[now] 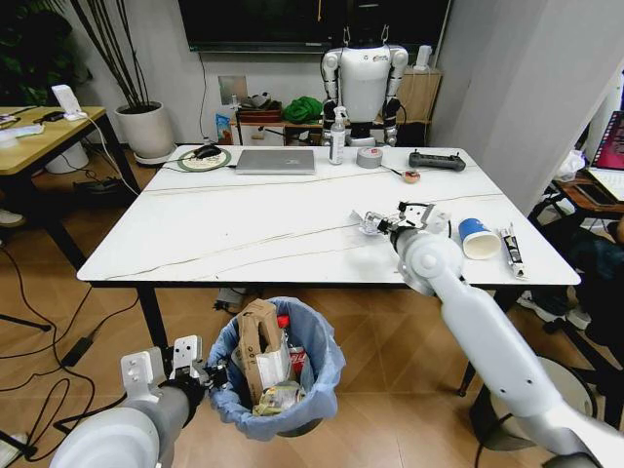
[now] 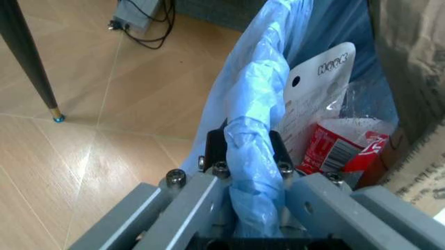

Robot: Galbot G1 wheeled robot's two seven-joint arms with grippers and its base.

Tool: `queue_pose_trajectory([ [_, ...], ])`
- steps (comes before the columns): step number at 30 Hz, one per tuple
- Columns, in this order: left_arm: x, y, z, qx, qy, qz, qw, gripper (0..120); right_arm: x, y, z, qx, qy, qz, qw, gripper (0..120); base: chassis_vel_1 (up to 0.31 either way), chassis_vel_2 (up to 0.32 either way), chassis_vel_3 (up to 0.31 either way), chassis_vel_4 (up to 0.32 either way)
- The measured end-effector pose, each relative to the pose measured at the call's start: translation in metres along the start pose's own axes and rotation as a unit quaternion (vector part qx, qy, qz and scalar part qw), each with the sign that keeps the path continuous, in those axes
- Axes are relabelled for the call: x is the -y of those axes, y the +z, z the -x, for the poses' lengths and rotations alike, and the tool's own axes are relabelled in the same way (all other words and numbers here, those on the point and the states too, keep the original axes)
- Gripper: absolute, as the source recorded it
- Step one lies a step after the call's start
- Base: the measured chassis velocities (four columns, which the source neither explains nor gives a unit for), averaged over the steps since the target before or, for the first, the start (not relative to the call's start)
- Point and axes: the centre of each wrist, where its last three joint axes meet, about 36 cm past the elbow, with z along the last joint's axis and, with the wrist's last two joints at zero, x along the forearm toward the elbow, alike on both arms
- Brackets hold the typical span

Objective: Pick up the trash bin and place the trash from the table into it.

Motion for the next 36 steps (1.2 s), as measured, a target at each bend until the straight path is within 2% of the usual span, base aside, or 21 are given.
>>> queue_pose_trajectory([
  [3,0.0,-0.002,0.0,0.002,0.002,0.001,1.0,0,0.0,0.006,0.019,-0.001,0.019,0.005,1.0,100,0.0,0.0,0.0,0.0],
  [8,0.0,-0.003,0.0,0.004,0.004,0.001,1.0,0,0.0,0.008,0.026,0.002,0.019,0.003,1.0,99,0.0,0.0,0.0,0.0],
  [10,0.0,-0.004,0.0,0.006,0.005,0.002,1.0,0,-0.001,0.009,0.031,0.006,0.02,-0.001,1.0,88,0.0,0.0,0.0,0.0],
  [12,-0.001,-0.005,0.0,0.006,0.005,0.002,1.0,0,-0.001,0.009,0.032,0.007,0.02,-0.002,1.0,86,0.0,0.0,0.0,0.0],
  [15,-0.001,-0.006,-0.001,0.008,0.006,0.003,0.9999,0,-0.001,0.01,0.037,0.011,0.021,-0.009,1.0,73,0.0,0.0,0.0,0.0],
  [16,-0.001,-0.006,-0.001,0.009,0.007,0.003,0.9999,0,-0.001,0.01,0.039,0.013,0.021,-0.012,1.0,67,0.0,0.0,0.0,0.0],
  [18,-0.001,-0.006,-0.001,0.009,0.007,0.003,0.9999,0,-0.001,0.011,0.04,0.015,0.022,-0.014,1.0,65,0.0,0.0,0.0,0.0],
  [20,-0.001,-0.006,-0.001,0.01,0.006,0.004,0.9999,0,0.0,0.011,0.043,0.017,0.024,-0.018,0.999,58,0.0,0.0,0.0,0.0],
  [21,-0.001,-0.007,-0.001,0.011,0.007,0.004,0.9999,0,0.001,0.011,0.045,0.018,0.026,-0.019,0.999,50,0.0,0.0,0.0,0.0],
  [23,-0.001,-0.007,-0.001,0.012,0.008,0.005,0.9999,0,0.002,0.012,0.046,0.019,0.027,-0.021,0.999,47,0.0,0.0,0.0,0.0],
  [24,-0.001,-0.008,-0.001,0.013,0.009,0.006,0.9999,0,0.002,0.012,0.046,0.022,0.028,-0.025,0.999,39,0.0,0.0,0.0,0.0],
  [28,0.0,-0.008,-0.001,0.013,0.01,0.006,0.9998,0,0.004,0.012,0.047,0.027,0.029,-0.031,0.999,29,0.0,0.0,0.0,0.0],
  [29,0.0,-0.008,-0.001,0.013,0.01,0.006,0.9998,0,0.004,0.012,0.047,0.029,0.029,-0.034,0.999,22,0.0,0.0,0.0,0.0],
  [30,0.0,-0.008,-0.001,0.013,0.01,0.006,0.9998,0,0.004,0.012,0.047,0.031,0.03,-0.035,0.998,22,0.0,0.0,0.0,0.0],
  [31,0.0,-0.008,-0.001,0.013,0.01,0.007,0.9998,0,0.005,0.012,0.047,0.034,0.03,-0.038,0.998,13,0.0,0.0,0.0,0.0],
  [32,0.0,-0.008,-0.001,0.013,0.01,0.007,0.9998,0,0.005,0.012,0.047,0.035,0.03,-0.039,0.998,13,0.0,0.0,0.0,0.0],
  [33,0.0,-0.008,-0.001,0.013,0.01,0.007,0.9998,0,0.006,0.012,0.046,0.039,0.028,-0.043,0.998,7,0.0,0.0,0.0,0.0],
  [36,0.0,-0.008,-0.001,0.013,0.01,0.006,0.9998,0,0.007,0.009,0.04,0.05,0.016,-0.049,0.997,0,0.0,0.0,0.0,0.0],
])
